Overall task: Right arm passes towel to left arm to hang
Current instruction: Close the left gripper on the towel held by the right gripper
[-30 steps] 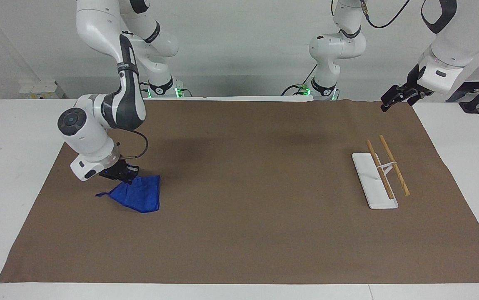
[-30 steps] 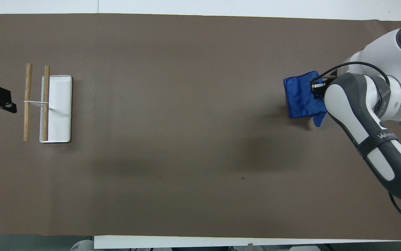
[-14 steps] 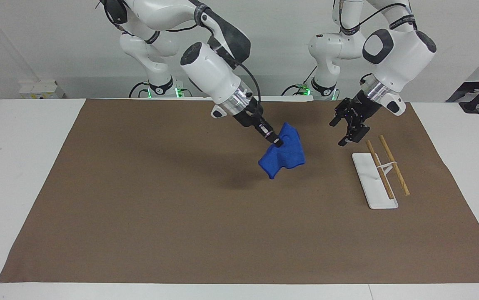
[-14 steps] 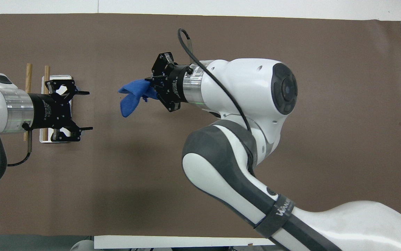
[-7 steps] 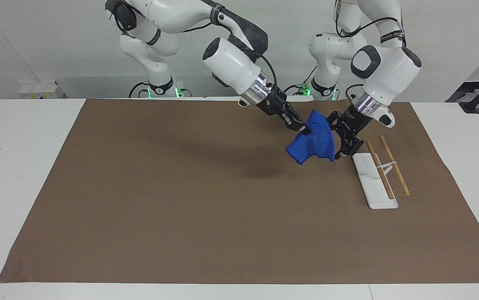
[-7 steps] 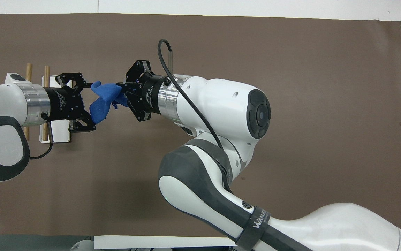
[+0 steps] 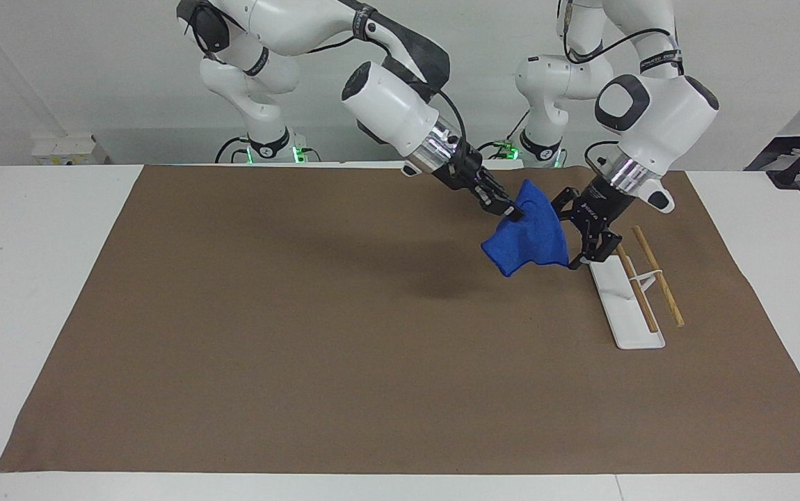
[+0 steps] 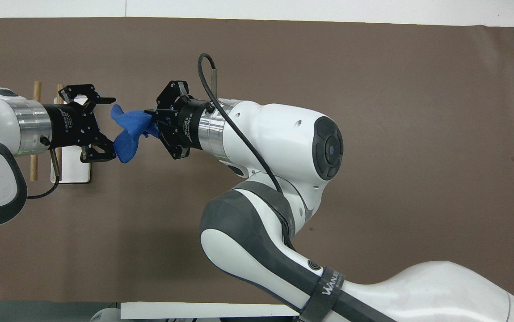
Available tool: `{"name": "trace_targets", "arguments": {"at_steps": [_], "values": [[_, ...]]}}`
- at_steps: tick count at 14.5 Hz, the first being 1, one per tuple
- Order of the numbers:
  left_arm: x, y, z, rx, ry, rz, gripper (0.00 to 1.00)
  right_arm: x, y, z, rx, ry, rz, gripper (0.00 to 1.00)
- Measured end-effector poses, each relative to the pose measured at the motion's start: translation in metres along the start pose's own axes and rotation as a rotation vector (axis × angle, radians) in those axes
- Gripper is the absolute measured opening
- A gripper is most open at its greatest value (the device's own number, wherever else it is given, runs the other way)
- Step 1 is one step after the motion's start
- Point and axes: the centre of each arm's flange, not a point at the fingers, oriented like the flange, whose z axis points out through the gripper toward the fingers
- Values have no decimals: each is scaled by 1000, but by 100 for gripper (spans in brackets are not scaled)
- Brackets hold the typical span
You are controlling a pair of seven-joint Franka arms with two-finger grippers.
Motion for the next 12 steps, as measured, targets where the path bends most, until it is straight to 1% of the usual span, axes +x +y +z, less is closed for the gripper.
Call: {"name": "trace_targets", "arguments": {"at_steps": [4, 6, 8, 9, 10, 11, 12], "values": [[6, 4, -1, -7, 2, -12, 100, -1, 1, 1, -3, -2, -1, 6], [0, 1, 2, 0, 1, 1, 100, -5, 4, 2, -8, -8, -4, 6], [-8, -2, 4, 5, -2, 18, 97, -10, 8, 3, -14, -15, -8, 6], [-10, -3, 5, 6, -3, 31, 92, -11, 8, 3, -15, -17, -9, 6], [-11, -4, 5, 8, -3, 44, 91, -12, 9, 3, -16, -17, -10, 6], [-11, -4, 6, 9, -3, 53, 83, -12, 9, 3, -16, -17, -9, 6], [-11, -4, 6, 9, -3, 60, 71, -12, 9, 3, -16, -17, -9, 6]]}}
